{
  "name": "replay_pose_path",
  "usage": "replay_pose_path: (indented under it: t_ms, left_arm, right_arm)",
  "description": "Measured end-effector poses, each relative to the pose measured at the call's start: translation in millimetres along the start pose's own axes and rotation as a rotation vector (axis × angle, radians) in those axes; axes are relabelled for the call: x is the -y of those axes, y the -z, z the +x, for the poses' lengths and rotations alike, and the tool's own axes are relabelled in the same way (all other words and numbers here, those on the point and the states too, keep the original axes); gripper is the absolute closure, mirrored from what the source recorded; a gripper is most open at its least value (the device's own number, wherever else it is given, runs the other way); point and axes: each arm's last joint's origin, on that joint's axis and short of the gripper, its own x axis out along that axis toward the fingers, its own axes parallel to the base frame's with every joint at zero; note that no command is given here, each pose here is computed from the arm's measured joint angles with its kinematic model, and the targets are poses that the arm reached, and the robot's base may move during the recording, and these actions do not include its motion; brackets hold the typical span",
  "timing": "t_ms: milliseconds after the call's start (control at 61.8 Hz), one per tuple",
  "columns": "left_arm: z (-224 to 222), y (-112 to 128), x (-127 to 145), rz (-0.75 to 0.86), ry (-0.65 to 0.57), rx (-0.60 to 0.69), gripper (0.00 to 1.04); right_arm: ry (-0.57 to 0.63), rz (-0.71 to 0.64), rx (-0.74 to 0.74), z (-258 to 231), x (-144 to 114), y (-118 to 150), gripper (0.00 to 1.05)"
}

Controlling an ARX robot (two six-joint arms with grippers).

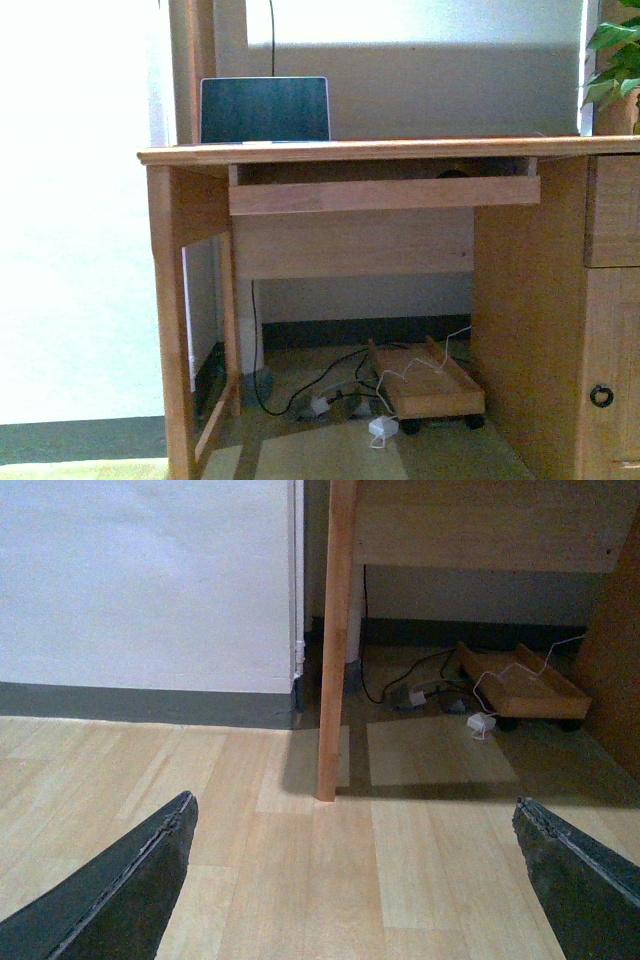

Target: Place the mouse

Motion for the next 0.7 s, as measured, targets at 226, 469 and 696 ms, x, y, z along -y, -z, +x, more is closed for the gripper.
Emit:
replay_pose_path:
  t_ms: [226,469,696]
  left_arm:
    - [0.0,0.0,0.0,0.000,0.000,0.000,0.08]
    - [0.0,0.0,0.0,0.000,0.000,0.000,0.08]
    - [0.0,0.0,0.0,0.000,0.000,0.000,0.08]
  right_arm:
    - [0.000,0.000,0.000,0.0,0.0,0.0,0.07]
    - [0.000,0.000,0.000,0.0,0.0,0.0,0.07]
    - [0.000,0.000,0.000,0.0,0.0,0.0,0.07]
